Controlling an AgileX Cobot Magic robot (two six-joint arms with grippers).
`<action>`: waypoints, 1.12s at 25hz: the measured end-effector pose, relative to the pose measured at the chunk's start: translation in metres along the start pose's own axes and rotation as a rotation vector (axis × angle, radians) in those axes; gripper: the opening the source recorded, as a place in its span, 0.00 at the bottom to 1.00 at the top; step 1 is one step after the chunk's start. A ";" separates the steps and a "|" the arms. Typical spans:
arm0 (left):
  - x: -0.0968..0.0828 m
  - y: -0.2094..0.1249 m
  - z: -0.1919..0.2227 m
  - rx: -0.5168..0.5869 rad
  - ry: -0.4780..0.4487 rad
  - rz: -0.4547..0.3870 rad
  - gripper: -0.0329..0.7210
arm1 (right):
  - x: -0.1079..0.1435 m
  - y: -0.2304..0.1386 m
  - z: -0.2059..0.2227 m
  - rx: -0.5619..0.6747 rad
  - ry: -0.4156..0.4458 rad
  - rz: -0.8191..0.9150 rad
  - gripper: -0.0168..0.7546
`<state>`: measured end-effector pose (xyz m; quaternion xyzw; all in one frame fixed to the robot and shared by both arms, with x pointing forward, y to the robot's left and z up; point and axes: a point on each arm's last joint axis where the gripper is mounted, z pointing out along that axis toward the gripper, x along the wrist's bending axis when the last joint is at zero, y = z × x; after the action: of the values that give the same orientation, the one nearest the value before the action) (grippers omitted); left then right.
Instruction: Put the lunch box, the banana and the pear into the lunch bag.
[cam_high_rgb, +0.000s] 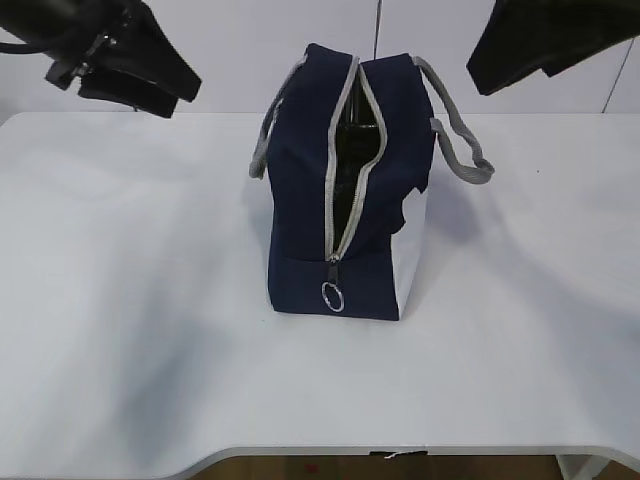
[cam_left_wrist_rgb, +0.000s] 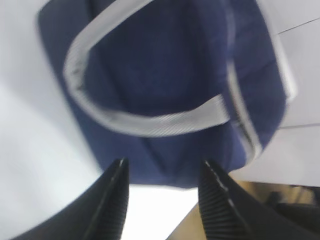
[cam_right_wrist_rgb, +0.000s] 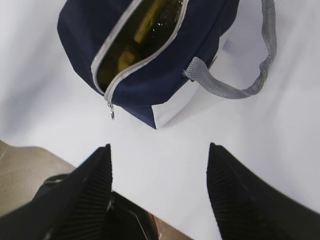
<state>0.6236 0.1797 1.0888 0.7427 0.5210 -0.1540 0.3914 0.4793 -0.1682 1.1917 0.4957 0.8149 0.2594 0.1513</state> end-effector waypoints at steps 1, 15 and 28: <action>-0.001 -0.002 -0.004 0.011 0.034 0.003 0.49 | 0.000 -0.004 -0.001 -0.029 0.001 -0.002 0.63; -0.015 -0.021 -0.064 0.052 0.520 0.108 0.45 | 0.002 -0.061 0.063 -0.277 0.040 0.042 0.57; -0.017 -0.023 -0.069 0.049 0.545 0.117 0.40 | 0.013 -0.067 0.119 -0.252 0.043 -0.161 0.57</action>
<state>0.5842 0.2234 1.1346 0.7949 0.5594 0.0615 0.2269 0.4842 -0.1493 1.0557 0.4000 0.8162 0.3571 0.2154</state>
